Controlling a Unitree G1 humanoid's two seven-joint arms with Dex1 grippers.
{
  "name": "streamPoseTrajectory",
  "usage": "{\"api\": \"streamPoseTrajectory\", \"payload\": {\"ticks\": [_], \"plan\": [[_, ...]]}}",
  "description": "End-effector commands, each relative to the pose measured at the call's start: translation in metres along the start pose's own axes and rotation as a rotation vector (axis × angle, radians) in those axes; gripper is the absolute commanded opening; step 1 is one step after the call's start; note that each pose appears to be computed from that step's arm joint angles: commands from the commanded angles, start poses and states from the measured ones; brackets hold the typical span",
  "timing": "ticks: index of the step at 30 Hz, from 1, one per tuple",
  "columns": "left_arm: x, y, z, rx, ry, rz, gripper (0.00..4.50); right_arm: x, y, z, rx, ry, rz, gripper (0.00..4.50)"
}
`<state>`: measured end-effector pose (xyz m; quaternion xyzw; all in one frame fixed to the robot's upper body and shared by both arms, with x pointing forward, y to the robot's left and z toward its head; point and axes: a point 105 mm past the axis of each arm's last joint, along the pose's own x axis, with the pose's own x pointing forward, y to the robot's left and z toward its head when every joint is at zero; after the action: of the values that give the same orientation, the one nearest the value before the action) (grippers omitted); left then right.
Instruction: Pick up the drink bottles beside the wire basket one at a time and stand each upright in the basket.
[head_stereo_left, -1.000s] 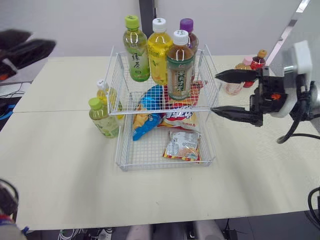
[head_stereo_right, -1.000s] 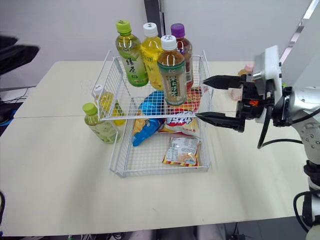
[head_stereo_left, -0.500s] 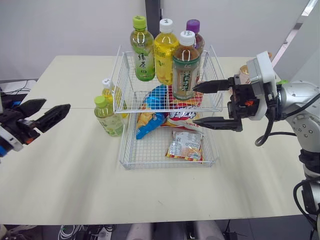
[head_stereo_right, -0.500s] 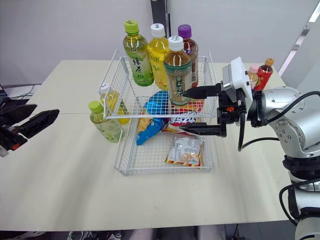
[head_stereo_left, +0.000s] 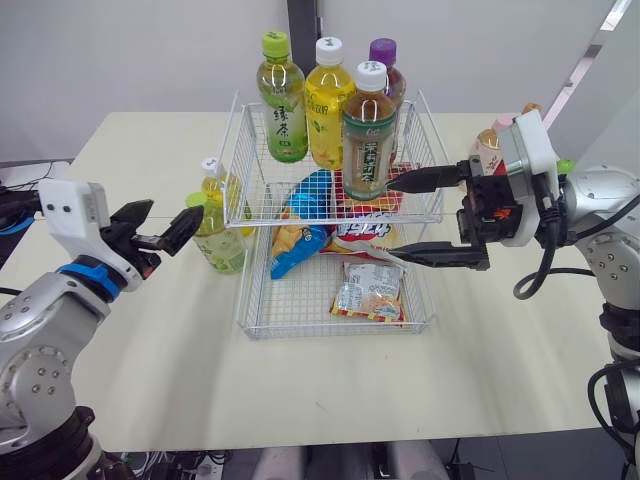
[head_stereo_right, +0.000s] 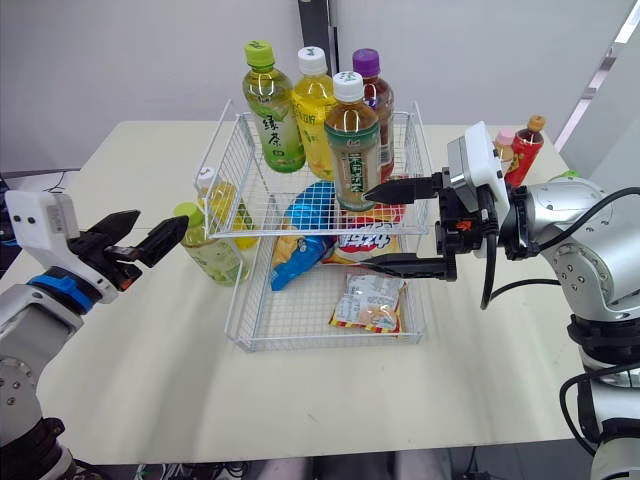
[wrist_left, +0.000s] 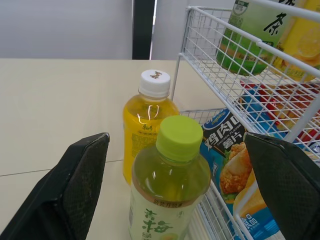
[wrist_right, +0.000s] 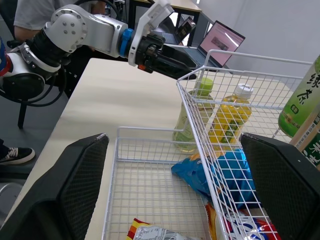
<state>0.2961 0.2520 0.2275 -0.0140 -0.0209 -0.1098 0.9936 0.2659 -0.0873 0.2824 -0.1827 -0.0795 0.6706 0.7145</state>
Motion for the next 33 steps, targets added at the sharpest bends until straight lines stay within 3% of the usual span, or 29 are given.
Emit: {"api": "streamPoseTrajectory", "payload": {"ticks": [1,15,18,26,33], "plan": [[0.013,0.002,0.008,0.059,-0.032,0.050,4.48,0.000,0.004,0.019,-0.057,-0.038,-0.001,4.50],[0.050,-0.010,-0.005,0.073,0.016,-0.002,4.48,-0.003,0.000,0.018,-0.046,-0.036,-0.021,4.50],[0.055,-0.013,-0.009,0.071,0.025,-0.015,3.87,-0.004,0.000,0.018,-0.044,-0.038,-0.023,4.50],[0.058,-0.015,-0.012,0.080,0.025,-0.040,1.44,-0.006,0.000,0.019,-0.041,-0.036,-0.030,4.50],[0.051,-0.014,-0.012,0.097,0.018,-0.045,1.39,-0.010,-0.001,0.019,-0.046,-0.027,-0.053,4.50]]}}
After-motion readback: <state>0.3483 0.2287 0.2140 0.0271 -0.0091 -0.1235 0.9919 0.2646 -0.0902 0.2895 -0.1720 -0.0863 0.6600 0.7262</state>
